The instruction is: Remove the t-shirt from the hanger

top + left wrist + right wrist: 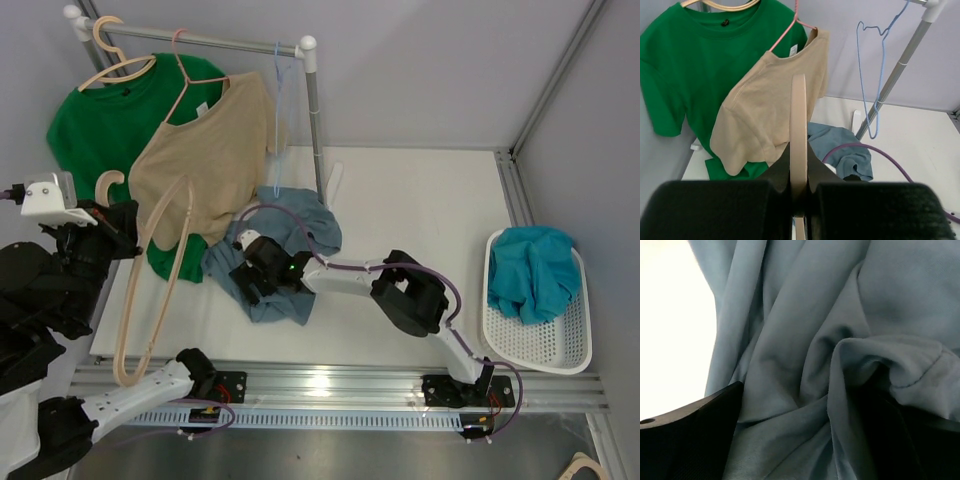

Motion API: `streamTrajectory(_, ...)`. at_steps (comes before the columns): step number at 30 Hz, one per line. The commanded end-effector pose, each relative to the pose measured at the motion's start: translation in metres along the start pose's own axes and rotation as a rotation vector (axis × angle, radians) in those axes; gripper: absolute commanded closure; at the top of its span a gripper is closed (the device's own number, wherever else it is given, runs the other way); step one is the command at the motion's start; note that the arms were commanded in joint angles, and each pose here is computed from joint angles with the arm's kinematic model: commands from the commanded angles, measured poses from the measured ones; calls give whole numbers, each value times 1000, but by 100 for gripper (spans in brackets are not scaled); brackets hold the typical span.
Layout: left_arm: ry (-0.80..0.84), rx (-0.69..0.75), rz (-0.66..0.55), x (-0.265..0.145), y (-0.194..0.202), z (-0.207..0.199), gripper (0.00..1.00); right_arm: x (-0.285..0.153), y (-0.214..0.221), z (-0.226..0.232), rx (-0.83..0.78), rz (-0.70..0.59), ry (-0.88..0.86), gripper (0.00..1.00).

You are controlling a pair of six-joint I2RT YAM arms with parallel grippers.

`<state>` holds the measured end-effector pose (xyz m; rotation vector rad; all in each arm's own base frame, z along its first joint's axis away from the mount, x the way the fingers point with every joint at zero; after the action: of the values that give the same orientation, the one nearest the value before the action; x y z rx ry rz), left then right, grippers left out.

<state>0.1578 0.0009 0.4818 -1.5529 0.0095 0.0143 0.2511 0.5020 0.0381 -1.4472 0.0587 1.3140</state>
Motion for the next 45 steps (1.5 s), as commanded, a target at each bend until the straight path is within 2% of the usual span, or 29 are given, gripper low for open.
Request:
streamTrajectory(1,77,16,-42,12,-15,-23,99,-11,62,11,-10,190,-38,11)
streamTrajectory(2,92,21,-43,14,-15,-27,99,-17,70,14,-8,212,-51,48)
streamTrajectory(4,157,43,-50,17,-17,-42,99,-45,86,20,-5,231,-71,96)
streamTrajectory(5,172,40,-61,18,-20,-46,99,-58,88,20,16,219,-57,100)
streamTrajectory(6,185,50,-67,19,-21,-49,99,-72,91,20,21,211,-54,100)
streamTrajectory(7,210,56,-68,22,-22,-56,99,-88,115,10,24,250,-29,100)
streamTrajectory(8,219,61,-65,24,-20,-60,99,-122,89,13,48,161,-40,100)
streamTrajectory(10,239,43,-69,26,-24,-66,99,-162,80,-5,115,122,2,100)
streamTrajectory(11,292,45,-62,28,-23,-78,99,-205,50,-13,152,-1,8,100)
streamTrajectory(13,302,42,-58,37,-21,-85,99,-253,28,-38,198,-78,66,100)
streamTrajectory(14,349,50,-48,43,-18,-97,99,-300,-14,-52,253,-231,66,100)
streamTrajectory(17,388,15,7,66,-6,-108,99,-360,-57,-112,306,-403,246,100)
streamTrajectory(18,503,-29,55,72,3,-130,99,-384,-78,-121,322,-459,259,100)
streamTrajectory(21,471,-65,61,105,4,-126,99,-420,-118,-162,354,-564,311,100)
streamTrajectory(23,446,-67,42,119,-2,-124,99,-428,-135,-174,361,-581,262,100)
streamTrajectory(24,456,-72,49,129,-3,-128,99,-440,-143,-204,407,-610,302,100)
streamTrajectory(25,451,-72,28,133,-13,-127,99,-445,-158,-209,411,-622,272,100)
streamTrajectory(27,440,-66,9,141,-22,-128,99,-468,-165,-245,463,-658,348,100)
streamTrajectory(30,381,-35,-3,163,-34,-123,99,-510,-181,-256,475,-760,354,100)
streamTrajectory(35,266,33,-2,198,-34,-111,99,-600,-192,-283,498,-962,536,100)
streamTrajectory(39,230,60,-12,219,-33,-110,99,-653,-176,-299,547,-1098,780,100)
streamTrajectory(45,219,53,-45,251,-39,-119,99,-695,-141,-308,617,-1176,976,100)
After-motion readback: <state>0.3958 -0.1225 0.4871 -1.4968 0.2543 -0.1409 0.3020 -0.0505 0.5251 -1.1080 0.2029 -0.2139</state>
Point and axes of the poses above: each gripper's point midway between its finger pads, its own x axis out along the fingers, its own z axis along the line the jaws close on, y = z × x, the point moved 1 cm from there along -x, back along the fingers, and after that the axes turned 10 degrees about x, right-handed, at the moved point
